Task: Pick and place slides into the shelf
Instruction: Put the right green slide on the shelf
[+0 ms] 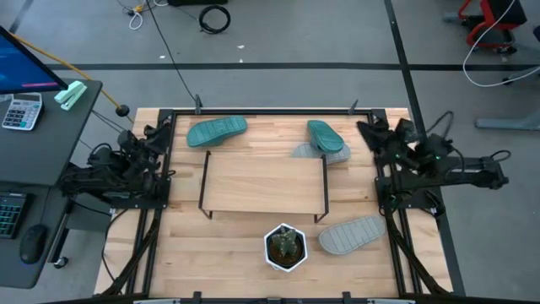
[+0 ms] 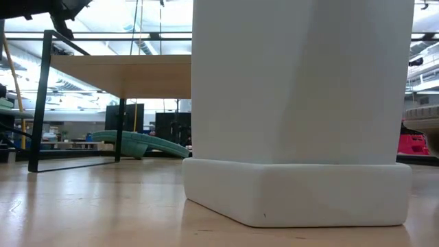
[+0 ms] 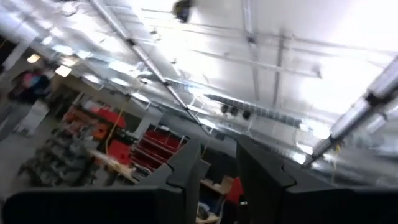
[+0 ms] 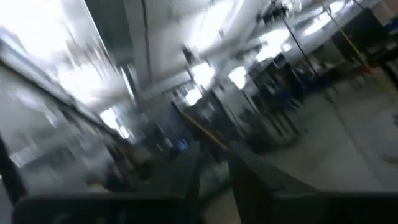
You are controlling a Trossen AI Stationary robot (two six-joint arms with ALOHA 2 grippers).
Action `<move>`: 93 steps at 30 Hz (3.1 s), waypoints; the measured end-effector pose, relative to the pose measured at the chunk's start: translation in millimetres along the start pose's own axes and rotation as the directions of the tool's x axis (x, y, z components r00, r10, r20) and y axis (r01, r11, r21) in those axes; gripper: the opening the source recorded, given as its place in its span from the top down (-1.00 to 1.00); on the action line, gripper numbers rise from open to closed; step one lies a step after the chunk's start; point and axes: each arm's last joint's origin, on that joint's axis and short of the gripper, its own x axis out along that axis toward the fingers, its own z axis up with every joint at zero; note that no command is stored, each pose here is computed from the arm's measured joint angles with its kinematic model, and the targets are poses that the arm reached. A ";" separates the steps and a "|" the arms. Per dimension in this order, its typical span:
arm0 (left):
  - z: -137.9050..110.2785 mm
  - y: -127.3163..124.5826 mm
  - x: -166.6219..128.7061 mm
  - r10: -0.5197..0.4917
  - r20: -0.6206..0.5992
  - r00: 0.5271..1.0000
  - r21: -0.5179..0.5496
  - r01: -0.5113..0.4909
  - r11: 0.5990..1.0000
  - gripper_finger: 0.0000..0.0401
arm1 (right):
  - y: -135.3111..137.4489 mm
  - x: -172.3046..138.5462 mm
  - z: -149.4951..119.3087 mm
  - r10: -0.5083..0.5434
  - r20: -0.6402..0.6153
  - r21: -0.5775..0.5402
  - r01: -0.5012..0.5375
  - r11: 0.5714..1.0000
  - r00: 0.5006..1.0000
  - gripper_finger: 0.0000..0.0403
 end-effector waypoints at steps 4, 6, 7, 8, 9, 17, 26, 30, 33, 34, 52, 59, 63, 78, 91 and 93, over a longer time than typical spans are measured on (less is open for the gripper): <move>-3.6 -1.6 5.1 0.048 -0.029 0.998 -0.016 -0.049 0.999 0.49 | 10.9 23.6 10.4 -0.145 -0.222 -0.155 0.112 0.982 0.964 0.44; -7.3 -4.2 10.0 0.063 -0.076 0.995 0.018 -0.061 0.998 0.48 | 14.7 34.7 18.4 -0.233 -0.310 -0.225 0.167 0.960 0.922 0.41; -9.6 -5.7 13.2 0.080 -0.103 0.991 0.036 -0.077 0.996 0.46 | 16.3 39.6 23.0 -0.276 -0.347 -0.253 0.194 0.948 0.896 0.40; -11.5 -7.4 16.4 0.096 -0.131 0.987 0.051 -0.090 0.995 0.44 | 17.6 44.7 27.8 -0.319 -0.381 -0.283 0.219 0.934 0.867 0.39; -13.2 -8.8 19.4 0.118 -0.156 0.981 0.074 -0.107 0.991 0.42 | 19.0 49.1 32.4 -0.357 -0.419 -0.314 0.236 0.920 0.835 0.38; -5.7 -31.1 51.9 0.262 -0.291 0.920 0.348 -0.154 0.925 0.17 | 24.6 69.9 42.4 -0.489 -0.709 -0.467 0.182 0.865 0.508 0.39; 6.8 -51.2 86.6 0.428 -0.340 0.837 0.596 -0.159 0.787 0.10 | 10.7 55.0 0.9 -0.577 -0.810 -0.586 -0.177 0.791 0.104 0.32; 5.4 -49.9 94.2 0.472 -0.334 0.816 0.624 -0.184 0.759 0.12 | 6.3 49.3 -19.5 -0.574 -0.816 -0.567 -0.288 0.772 0.069 0.20; 2.5 -47.2 96.4 0.495 -0.329 0.804 0.622 -0.210 0.754 0.10 | 2.3 46.3 -34.6 -0.582 -0.811 -0.564 -0.354 0.747 0.063 0.03; 1.9 -46.4 96.9 0.501 -0.328 0.801 0.621 -0.217 0.753 0.09 | 0.9 46.5 -39.1 -0.595 -0.801 -0.576 -0.364 0.732 0.071 -0.03; -0.4 -41.3 101.2 0.466 -0.381 0.798 0.586 -0.181 0.790 0.08 | -31.2 62.1 -90.8 -0.779 -0.611 -0.760 -0.382 0.526 0.142 -0.66; -0.5 -41.3 101.2 0.466 -0.382 0.798 0.569 -0.194 0.799 0.12 | -45.4 63.5 -100.6 -0.822 -0.536 -0.825 -0.323 0.463 0.192 -0.57; -0.5 -41.3 101.2 0.466 -0.382 0.798 0.569 -0.195 0.799 0.11 | -51.8 67.0 -98.4 -0.828 -0.523 -0.841 -0.279 0.464 0.202 -0.48; -1.7 -40.3 100.0 0.473 -0.394 0.788 0.555 -0.206 0.806 0.14 | -73.7 76.8 -77.4 -0.851 -0.496 -0.866 -0.166 0.471 0.174 0.81; -5.0 -38.9 97.3 0.462 -0.447 0.766 0.536 -0.184 0.824 0.14 | -11.3 134.1 57.1 -0.684 -0.509 -0.786 0.042 0.617 0.522 0.81; -5.0 -38.9 97.3 0.462 -0.448 0.766 0.536 -0.183 0.824 0.13 | 0.6 138.4 81.9 -0.580 -0.548 -0.685 0.074 0.725 0.602 0.81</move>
